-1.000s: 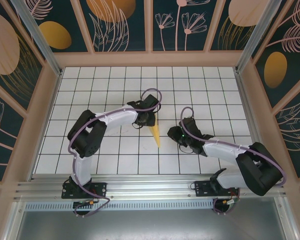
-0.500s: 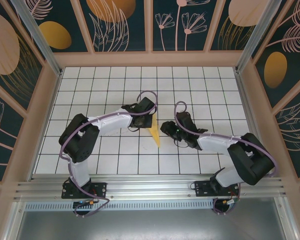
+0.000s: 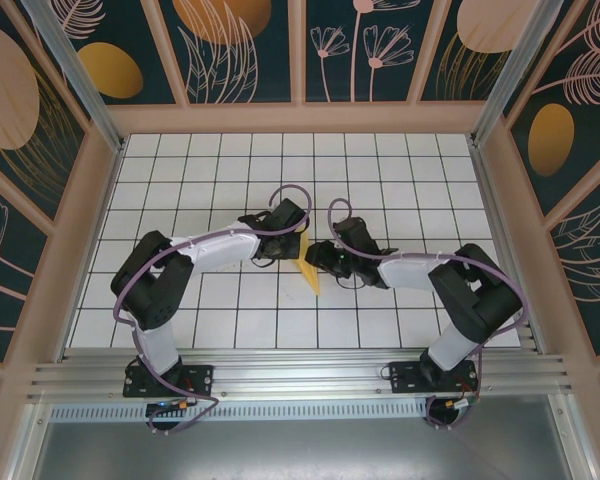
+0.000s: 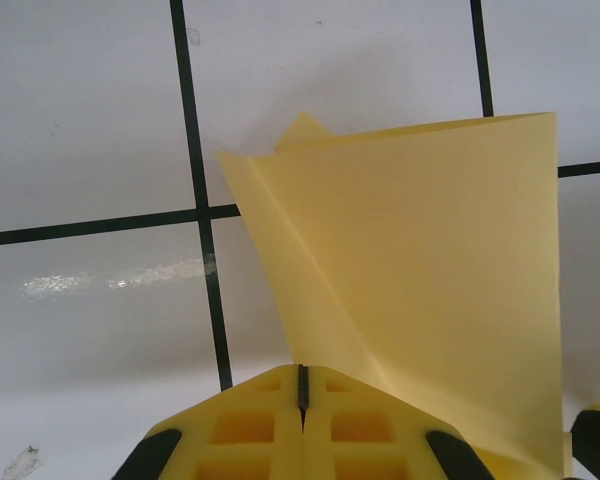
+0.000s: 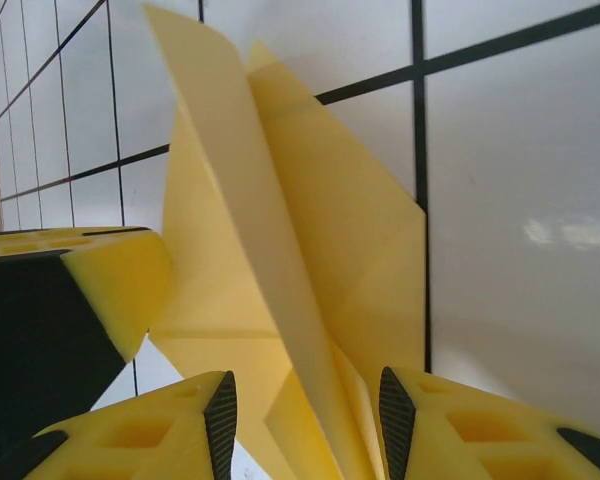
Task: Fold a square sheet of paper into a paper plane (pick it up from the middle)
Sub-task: Move a paper plane to the center of the table.
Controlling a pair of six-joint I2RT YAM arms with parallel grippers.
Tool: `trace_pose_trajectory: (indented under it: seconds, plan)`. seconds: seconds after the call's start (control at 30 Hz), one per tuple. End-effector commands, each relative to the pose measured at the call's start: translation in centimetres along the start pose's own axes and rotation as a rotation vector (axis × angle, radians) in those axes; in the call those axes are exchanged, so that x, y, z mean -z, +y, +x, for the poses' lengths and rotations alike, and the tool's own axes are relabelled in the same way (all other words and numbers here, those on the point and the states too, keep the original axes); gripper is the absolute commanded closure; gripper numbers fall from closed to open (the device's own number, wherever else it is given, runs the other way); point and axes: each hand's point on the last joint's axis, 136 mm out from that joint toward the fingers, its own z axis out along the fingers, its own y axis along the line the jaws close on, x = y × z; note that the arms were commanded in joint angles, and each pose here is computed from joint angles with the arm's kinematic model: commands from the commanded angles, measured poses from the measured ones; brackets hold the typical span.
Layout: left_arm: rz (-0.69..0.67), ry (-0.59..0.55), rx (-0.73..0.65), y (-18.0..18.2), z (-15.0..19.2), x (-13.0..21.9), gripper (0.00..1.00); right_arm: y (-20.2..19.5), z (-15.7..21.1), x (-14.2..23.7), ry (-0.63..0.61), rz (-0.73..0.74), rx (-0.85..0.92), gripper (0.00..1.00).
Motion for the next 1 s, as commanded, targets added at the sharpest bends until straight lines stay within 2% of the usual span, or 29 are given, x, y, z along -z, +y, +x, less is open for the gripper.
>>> trace_pose_trajectory:
  seconds: [0.0,0.33,0.97]
  plan:
    - [0.011,-0.028,-0.002,-0.2,-0.6,0.6,0.97,1.1,-0.2,-0.6,0.015,-0.027,0.052,0.55]
    - [0.006,-0.030,-0.003,0.0,-0.5,0.6,0.97,1.2,0.3,-1.2,0.043,-0.022,0.071,0.56]
    - [0.016,-0.023,-0.003,-0.1,-0.3,0.5,0.96,-0.7,1.6,-2.9,0.100,0.079,0.131,0.76]
